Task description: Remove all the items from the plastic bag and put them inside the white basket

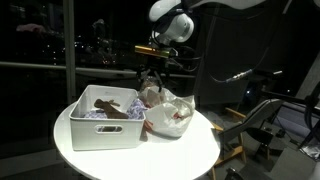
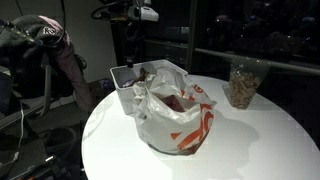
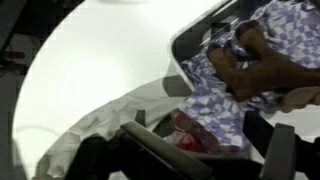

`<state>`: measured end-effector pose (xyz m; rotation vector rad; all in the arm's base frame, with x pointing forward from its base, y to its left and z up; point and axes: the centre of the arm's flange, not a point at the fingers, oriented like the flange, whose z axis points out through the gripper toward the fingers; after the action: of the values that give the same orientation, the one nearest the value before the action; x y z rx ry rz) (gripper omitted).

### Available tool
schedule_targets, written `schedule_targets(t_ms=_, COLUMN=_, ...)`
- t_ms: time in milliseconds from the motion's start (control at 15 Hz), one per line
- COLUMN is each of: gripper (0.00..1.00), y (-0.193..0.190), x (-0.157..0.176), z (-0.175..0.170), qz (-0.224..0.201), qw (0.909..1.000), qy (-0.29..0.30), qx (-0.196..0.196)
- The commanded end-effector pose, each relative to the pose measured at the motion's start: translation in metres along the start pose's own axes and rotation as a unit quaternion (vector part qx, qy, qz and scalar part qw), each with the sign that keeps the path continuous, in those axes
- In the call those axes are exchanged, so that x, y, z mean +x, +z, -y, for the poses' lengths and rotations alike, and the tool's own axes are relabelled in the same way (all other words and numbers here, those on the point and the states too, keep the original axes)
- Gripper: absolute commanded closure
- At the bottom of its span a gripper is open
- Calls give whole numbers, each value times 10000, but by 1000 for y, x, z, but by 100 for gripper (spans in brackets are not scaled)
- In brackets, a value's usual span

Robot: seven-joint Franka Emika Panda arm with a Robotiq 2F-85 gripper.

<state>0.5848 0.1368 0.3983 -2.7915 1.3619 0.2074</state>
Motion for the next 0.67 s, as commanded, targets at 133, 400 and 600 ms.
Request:
schedule_targets(t_ms=133, gripper=0, y=38, x=49, z=-35, qz=51, qw=9949, qy=556, qx=-835)
schedule_targets(t_ms=400, gripper=0, y=69, x=75, z=-38, qz=-521, qw=9906, qy=680, qx=-1065)
schedule_targets(t_ms=600, gripper=0, y=69, x=79, z=-37, qz=-1480, qw=9802, qy=675, qx=-1131)
